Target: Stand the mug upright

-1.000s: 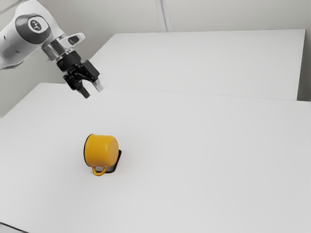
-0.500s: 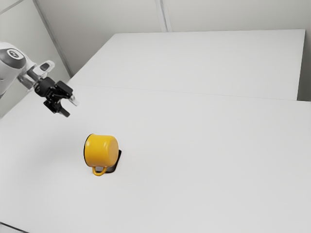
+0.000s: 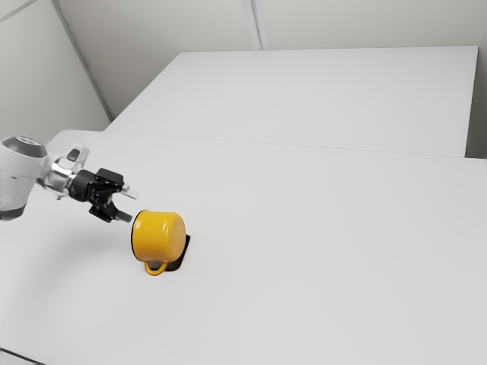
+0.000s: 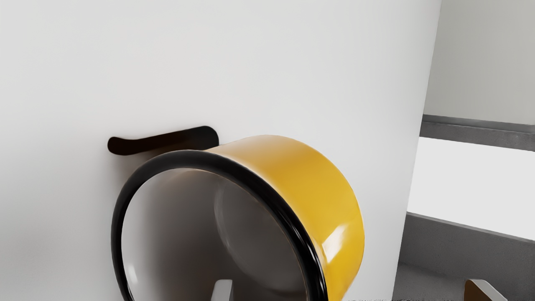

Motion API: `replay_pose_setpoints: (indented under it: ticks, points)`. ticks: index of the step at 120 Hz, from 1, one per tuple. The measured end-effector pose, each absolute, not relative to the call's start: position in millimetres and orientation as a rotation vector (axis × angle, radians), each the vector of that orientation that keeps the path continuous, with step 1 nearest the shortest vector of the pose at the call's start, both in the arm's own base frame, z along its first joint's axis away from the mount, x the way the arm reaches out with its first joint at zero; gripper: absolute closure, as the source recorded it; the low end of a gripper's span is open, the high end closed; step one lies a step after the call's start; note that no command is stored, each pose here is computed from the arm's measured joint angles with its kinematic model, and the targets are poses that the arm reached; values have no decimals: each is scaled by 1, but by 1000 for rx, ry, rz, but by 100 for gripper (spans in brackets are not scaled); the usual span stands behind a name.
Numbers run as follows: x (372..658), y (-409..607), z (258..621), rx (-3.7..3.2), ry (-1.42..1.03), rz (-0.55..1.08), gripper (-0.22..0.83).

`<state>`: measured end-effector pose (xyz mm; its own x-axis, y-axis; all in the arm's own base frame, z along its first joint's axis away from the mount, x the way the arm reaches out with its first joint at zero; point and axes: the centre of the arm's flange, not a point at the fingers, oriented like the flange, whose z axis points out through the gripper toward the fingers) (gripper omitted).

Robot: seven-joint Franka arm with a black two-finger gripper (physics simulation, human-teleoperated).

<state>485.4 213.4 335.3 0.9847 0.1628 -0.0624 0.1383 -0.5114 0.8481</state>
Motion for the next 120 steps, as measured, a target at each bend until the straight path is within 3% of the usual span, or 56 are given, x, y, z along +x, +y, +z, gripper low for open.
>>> replay_pose_setpoints:
  ticks: [17,44,52,68,79,103,120]
  points:
    - [470,199,320,2026,202,40,0]
    - [469,190,295,1907,176,71,0]
    - [468,187,290,1885,164,81,10]
    - [468,183,285,1854,137,104,44]
    - [469,182,287,1844,118,126,58]
    - [469,187,299,1793,90,196,72]
    - [475,174,340,1803,-6,248,75]
